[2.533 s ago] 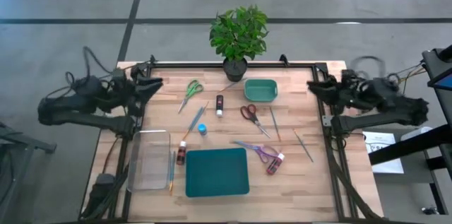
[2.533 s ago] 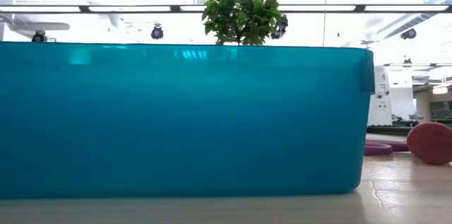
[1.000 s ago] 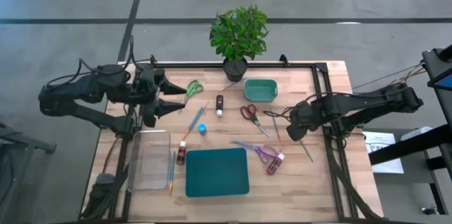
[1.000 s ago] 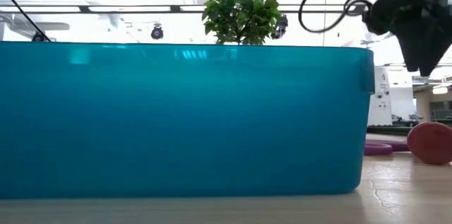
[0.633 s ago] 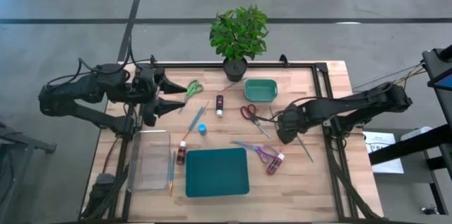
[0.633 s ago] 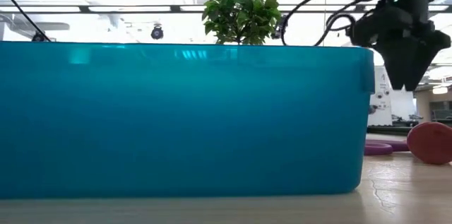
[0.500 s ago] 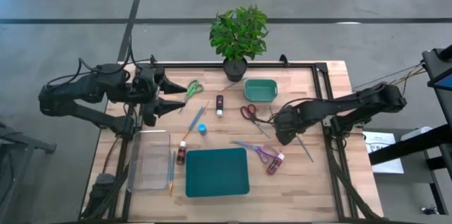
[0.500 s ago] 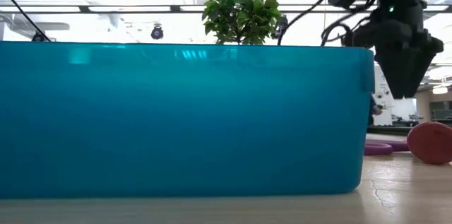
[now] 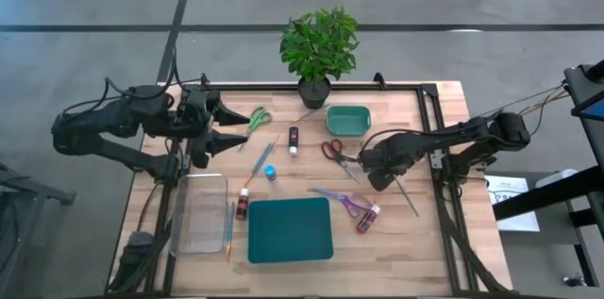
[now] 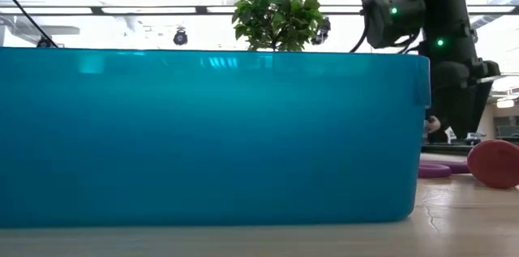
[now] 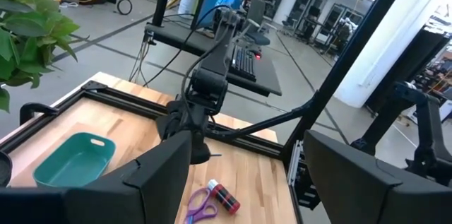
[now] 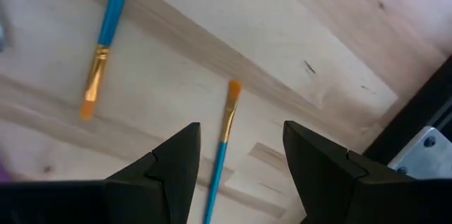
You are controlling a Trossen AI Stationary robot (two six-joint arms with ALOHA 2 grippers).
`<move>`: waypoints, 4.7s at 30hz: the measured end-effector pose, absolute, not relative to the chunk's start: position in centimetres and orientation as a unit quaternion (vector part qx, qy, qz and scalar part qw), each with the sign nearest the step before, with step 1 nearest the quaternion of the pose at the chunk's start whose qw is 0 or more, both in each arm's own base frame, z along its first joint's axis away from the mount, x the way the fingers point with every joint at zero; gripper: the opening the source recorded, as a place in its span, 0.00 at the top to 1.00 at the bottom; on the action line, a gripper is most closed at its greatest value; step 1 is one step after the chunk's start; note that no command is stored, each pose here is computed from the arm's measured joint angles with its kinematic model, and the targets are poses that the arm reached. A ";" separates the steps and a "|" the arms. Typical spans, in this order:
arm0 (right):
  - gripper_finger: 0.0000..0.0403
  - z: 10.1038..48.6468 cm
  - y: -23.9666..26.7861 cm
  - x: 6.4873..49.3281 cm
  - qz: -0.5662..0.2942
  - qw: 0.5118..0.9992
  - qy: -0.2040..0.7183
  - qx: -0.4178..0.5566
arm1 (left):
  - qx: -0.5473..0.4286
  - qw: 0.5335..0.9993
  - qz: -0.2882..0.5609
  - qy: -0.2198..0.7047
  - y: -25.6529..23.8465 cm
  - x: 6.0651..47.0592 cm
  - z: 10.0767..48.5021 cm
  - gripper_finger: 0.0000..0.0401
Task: Pick & Place Paint Supplies
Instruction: Put the blue paint brush into the blue bin
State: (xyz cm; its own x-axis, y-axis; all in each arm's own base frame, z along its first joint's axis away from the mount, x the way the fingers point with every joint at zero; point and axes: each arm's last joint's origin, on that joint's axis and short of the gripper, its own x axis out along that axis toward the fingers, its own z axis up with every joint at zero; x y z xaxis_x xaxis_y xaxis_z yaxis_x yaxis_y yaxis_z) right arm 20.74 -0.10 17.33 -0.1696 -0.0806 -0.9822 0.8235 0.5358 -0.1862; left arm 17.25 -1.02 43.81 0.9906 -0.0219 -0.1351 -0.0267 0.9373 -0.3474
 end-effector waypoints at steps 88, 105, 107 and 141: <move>0.97 13.0 -1.0 18.5 -0.338 0.621 0.620 0.341 | -0.208 0.976 0.010 0.056 -1.0 17.3 44.0 0.30; 0.98 15.6 -0.9 17.8 -0.331 0.660 0.549 0.392 | -0.208 0.976 0.009 0.057 -1.0 17.3 44.0 0.30; 0.98 16.4 -0.8 17.8 -0.321 0.677 0.523 0.406 | -0.208 0.976 0.009 0.058 -1.0 17.4 44.0 0.30; 0.98 35.0 1.8 24.9 -0.132 0.924 0.082 0.349 | -0.253 0.958 0.002 0.137 -2.4 30.0 37.3 0.30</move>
State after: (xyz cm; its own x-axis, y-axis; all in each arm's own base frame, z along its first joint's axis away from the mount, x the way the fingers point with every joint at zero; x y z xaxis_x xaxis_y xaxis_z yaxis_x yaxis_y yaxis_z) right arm 24.89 1.84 34.95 0.9516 -0.1876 -0.2435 0.3017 0.7215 0.6232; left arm 30.02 -2.40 37.35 0.9622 -0.0648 -0.2645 -0.0742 0.8721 -0.4836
